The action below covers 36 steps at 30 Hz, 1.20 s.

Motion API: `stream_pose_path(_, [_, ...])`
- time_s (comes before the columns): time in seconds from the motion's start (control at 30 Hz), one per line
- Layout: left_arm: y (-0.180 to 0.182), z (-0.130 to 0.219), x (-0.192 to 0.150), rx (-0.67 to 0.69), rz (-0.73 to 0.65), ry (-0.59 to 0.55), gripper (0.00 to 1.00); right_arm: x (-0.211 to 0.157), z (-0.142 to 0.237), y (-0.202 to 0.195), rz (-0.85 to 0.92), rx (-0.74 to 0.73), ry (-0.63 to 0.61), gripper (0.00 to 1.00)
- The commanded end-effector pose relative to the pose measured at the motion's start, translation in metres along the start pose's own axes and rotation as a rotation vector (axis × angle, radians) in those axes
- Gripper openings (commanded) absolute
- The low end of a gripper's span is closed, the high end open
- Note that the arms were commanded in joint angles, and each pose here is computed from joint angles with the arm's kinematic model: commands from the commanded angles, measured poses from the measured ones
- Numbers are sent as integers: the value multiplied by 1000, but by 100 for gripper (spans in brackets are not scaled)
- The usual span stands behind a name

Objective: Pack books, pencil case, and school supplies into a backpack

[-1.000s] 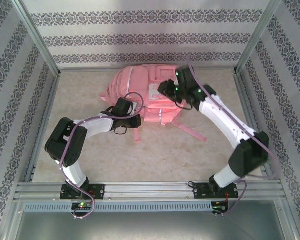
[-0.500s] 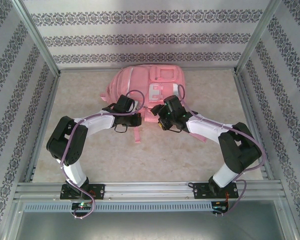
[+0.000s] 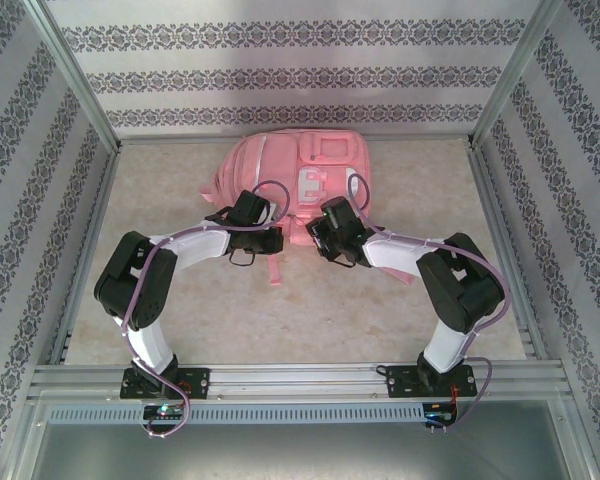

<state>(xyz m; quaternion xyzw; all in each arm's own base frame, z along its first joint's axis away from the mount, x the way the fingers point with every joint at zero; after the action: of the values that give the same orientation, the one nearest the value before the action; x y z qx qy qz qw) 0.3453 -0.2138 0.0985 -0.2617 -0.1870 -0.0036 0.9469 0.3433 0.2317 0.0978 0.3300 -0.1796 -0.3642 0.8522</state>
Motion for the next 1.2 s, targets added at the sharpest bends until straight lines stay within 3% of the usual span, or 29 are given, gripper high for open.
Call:
stream_pose_path(0.0, [-2,3,8,-1,-19,-22,0,13,-4,-13,17,-82,-94,26])
stream_pose_path(0.1, [2,3,8,24,-24,-20,0,18,-3,-19,24,-108,-113,11])
stream_pose_path(0.23, [5,8,9,63,-38,-25,0,24,-3,-27,23,-136,-124,6])
stream_pose_path(1.17, [21,21,16,90,1,-22,0,74,14,-50,-15,-179,-199,4])
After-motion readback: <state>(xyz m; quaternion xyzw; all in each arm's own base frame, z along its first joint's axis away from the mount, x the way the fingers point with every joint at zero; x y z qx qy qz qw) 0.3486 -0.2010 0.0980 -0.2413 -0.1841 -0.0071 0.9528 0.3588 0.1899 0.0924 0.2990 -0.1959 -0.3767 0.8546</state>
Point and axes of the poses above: each hand's point on the last joint's axis, 136 mm out from that joint toward the fingers, its own z axis back along the fingers, its own y axis along the line the jaws close on, x = y × z, the point moved 5 cm from there along z, back along the fingers, and after that the axes turned 8 degrees about z, right-handed, at the moved point
